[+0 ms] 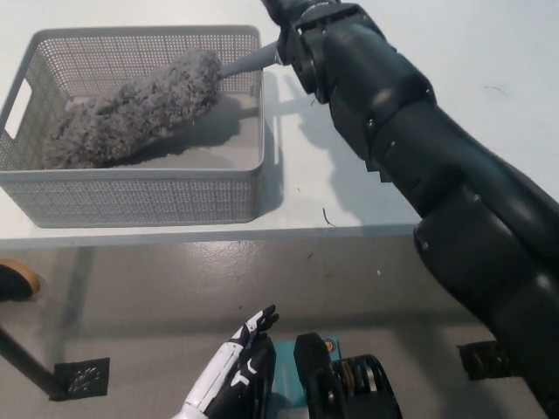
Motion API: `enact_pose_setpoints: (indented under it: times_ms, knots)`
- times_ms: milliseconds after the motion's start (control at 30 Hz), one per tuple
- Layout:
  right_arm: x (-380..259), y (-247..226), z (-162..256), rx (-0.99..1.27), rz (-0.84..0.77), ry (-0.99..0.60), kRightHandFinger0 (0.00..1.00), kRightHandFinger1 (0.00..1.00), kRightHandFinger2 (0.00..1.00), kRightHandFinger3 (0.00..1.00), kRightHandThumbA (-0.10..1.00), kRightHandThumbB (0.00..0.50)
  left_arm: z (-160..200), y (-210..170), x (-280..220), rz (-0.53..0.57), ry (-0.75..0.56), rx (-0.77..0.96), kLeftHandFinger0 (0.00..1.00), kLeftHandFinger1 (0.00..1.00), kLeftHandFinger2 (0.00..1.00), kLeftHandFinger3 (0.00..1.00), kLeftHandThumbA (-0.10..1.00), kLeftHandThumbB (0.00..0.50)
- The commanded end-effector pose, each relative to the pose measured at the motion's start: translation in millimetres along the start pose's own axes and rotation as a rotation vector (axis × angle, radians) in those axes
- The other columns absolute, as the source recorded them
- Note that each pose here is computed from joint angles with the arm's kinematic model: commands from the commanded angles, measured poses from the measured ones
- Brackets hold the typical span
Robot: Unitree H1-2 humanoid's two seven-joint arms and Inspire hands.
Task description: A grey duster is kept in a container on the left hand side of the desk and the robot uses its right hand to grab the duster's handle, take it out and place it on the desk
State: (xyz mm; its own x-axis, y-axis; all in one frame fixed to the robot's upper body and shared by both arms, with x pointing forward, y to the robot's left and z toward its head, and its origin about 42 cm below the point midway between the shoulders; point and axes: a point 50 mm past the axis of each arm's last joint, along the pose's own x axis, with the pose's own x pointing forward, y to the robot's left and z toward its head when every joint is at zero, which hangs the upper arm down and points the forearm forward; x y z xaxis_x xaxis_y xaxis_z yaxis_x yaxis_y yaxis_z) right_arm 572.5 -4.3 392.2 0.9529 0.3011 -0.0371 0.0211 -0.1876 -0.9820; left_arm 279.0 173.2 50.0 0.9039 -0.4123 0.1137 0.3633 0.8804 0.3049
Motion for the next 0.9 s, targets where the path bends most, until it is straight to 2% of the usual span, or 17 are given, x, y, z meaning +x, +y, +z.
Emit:
enact_pose_setpoints:
  times_ms: [0,167,300,467,533,567,600,633,667,700,733,767,800,833,867]
  knots:
    - [0.1,-14.5,10.5,-0.012,-0.028,-0.029,1.0,1.0,1.0,1.0,0.89,0.5,8.7,-7.4,3.9,-0.034,-0.036,-0.004,1.0,1.0,1.0,1.0,0.97,0.154]
    - [0.0,8.3,9.5,-0.006,0.022,-0.001,1.0,1.0,1.0,1.0,0.8,0.5,7.3,-18.2,0.9,-0.046,-0.039,-0.016,1.0,1.0,1.0,1.0,0.96,0.166]
    - [-0.1,25.4,-4.8,-0.011,0.027,0.024,1.0,1.0,1.0,1.0,0.76,0.5,8.6,-19.7,0.6,-0.054,-0.049,-0.018,1.0,1.0,1.0,1.0,0.96,0.16]
    - [-3.5,63.1,-26.0,-0.053,0.108,0.092,1.0,1.0,1.0,1.0,0.7,0.5,7.4,-25.3,-6.4,-0.065,-0.038,-0.017,1.0,1.0,1.0,1.0,0.96,0.169]
    - [-6.6,82.6,-40.8,-0.054,0.131,0.111,1.0,1.0,1.0,1.0,0.64,0.5,6.9,-27.5,-9.0,-0.075,-0.03,-0.016,1.0,1.0,1.0,1.0,0.97,0.183]
    - [-7.8,88.9,-48.0,-0.056,0.125,0.114,1.0,1.0,1.0,1.0,0.56,0.433,7.5,-30.0,-8.4,-0.075,-0.027,-0.024,1.0,1.0,1.0,1.0,0.97,0.195]
    - [-9.1,94.4,-52.8,-0.052,0.119,0.117,1.0,1.0,1.0,1.0,0.54,0.437,7.9,-31.1,-9.2,-0.077,-0.021,-0.029,1.0,1.0,1.0,1.0,0.98,0.197]
    - [-10.9,101.0,-58.0,-0.053,0.065,0.112,0.63,0.66,0.8,1.0,0.21,0.333,7.8,-31.6,-10.7,-0.081,-0.015,-0.029,1.0,1.0,1.0,1.0,0.98,0.207]
    - [-12.7,105.5,-62.2,-0.064,0.005,0.1,0.26,0.34,0.48,0.87,0.0,0.298,7.5,-32.2,-11.1,-0.083,-0.013,-0.029,1.0,1.0,1.0,1.0,0.99,0.213]
    - [-13.0,106.1,-62.8,-0.067,-0.007,0.097,0.26,0.34,0.48,0.87,0.0,0.298,7.5,-32.3,-11.1,-0.083,-0.013,-0.029,1.0,1.0,1.0,1.0,0.99,0.213]
    - [-14.6,106.6,-67.6,-0.126,-0.088,0.07,0.01,0.01,0.22,0.66,-0.08,0.265,7.1,-31.3,-9.2,-0.085,-0.011,-0.026,1.0,1.0,1.0,1.0,1.0,0.221]
    - [-15.3,105.5,-70.3,-0.145,-0.131,0.055,0.0,0.0,0.22,0.63,-0.1,0.26,7.1,-29.7,-6.7,-0.085,-0.011,-0.022,1.0,1.0,1.0,1.0,1.0,0.223]
    - [-14.7,102.2,-71.1,-0.122,-0.141,0.049,0.0,0.06,0.33,0.6,-0.1,0.251,6.7,-27.7,-5.9,-0.084,-0.011,-0.018,1.0,1.0,1.0,1.0,1.0,0.224]
    - [-14.2,97.6,-72.4,-0.078,-0.163,0.043,0.03,0.13,0.36,0.59,-0.1,0.269,6.5,-28.5,-5.0,-0.082,-0.014,-0.022,1.0,1.0,1.0,1.0,1.0,0.23]
    - [-13.8,94.6,-72.4,-0.048,-0.177,0.04,0.02,0.13,0.37,0.58,-0.1,0.273,6.2,-28.3,-4.9,-0.079,-0.014,-0.023,1.0,1.0,1.0,1.0,1.0,0.231]
